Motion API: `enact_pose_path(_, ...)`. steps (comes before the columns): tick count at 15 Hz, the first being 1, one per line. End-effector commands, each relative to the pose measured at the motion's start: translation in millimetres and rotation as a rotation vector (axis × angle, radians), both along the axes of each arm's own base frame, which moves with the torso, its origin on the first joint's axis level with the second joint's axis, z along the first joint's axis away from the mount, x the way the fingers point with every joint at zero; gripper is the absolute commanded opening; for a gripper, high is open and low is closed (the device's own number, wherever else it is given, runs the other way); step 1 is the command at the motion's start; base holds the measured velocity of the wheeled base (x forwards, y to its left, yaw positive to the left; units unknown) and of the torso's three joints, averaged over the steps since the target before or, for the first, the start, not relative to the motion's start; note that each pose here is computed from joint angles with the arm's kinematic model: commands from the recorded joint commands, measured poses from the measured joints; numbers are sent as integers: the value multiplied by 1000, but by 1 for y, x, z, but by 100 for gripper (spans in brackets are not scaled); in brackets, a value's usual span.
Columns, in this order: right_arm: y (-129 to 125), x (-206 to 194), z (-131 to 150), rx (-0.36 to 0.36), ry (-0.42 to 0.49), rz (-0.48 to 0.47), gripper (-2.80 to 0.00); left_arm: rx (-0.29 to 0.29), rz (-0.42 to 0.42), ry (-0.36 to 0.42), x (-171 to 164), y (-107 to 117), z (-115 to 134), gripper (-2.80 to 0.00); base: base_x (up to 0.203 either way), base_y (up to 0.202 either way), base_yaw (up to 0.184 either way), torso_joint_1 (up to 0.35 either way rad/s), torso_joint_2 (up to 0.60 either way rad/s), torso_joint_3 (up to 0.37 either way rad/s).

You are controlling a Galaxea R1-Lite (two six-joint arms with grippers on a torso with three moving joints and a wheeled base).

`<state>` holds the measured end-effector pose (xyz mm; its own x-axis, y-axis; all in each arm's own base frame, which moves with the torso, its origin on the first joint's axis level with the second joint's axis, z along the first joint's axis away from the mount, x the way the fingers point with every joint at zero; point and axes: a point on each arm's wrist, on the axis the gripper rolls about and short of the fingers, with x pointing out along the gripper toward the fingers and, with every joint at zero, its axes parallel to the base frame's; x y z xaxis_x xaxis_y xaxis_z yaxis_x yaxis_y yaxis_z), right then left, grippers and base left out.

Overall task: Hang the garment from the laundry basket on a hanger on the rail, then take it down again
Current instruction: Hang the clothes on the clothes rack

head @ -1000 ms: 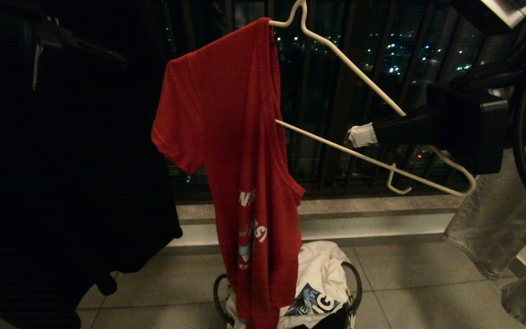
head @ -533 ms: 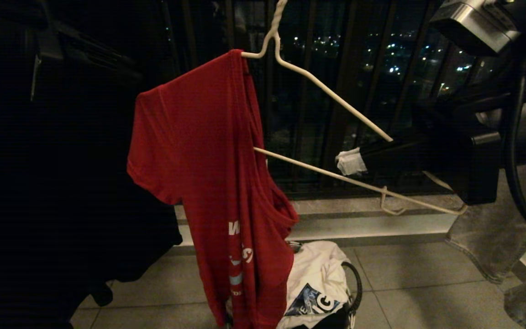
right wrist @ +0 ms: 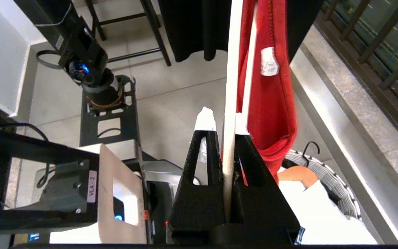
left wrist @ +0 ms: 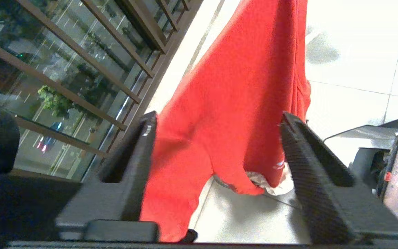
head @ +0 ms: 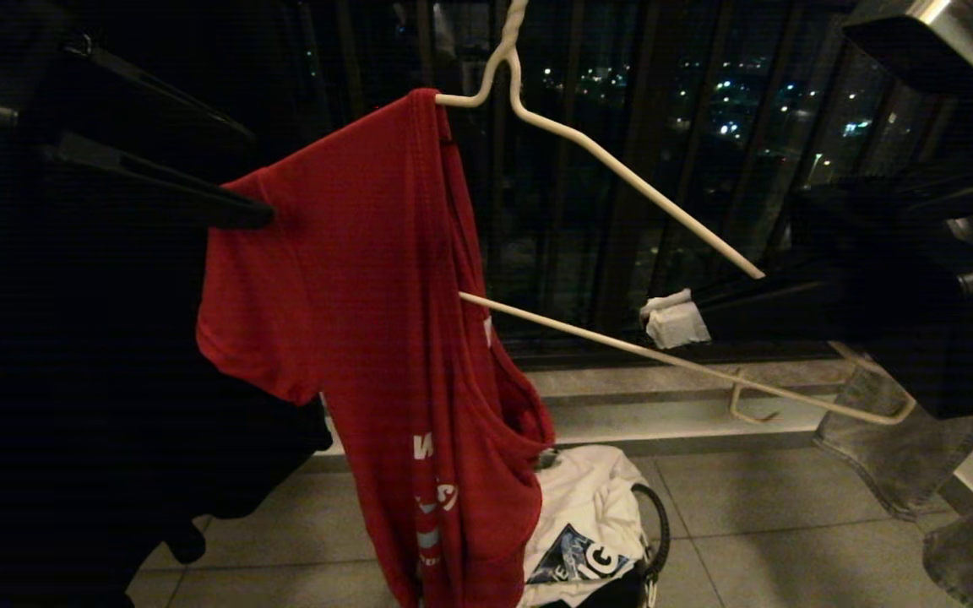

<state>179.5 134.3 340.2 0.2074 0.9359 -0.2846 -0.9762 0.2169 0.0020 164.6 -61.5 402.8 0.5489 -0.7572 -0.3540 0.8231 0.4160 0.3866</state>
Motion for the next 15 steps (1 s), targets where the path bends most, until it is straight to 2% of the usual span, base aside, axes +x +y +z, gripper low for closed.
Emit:
enact_pose_path(1,-4,-8,3,8,-12,10,-280,2,-6,0,-5,1,1,0,0,0,0,0,0,0)
enact_pose_path(5,-6,-19,-2,-29,-10,43,-280,0,-4,-18,-14,4,4,0,0,0,0,0,0,0)
enact_pose_path(7,-7,-24,-3,-46,-21,64,-280,4,-4,-3,-20,6,3,0,0,0,0,0,0,0)
enact_pose_path(11,-3,-25,4,-43,-103,100,-280,9,-11,20,-29,8,-1,0,0,0,0,0,0,0)
enact_pose_path(15,-1,-22,4,-51,-132,112,-280,9,-19,43,-41,11,-4,0,0,0,0,0,0,0)
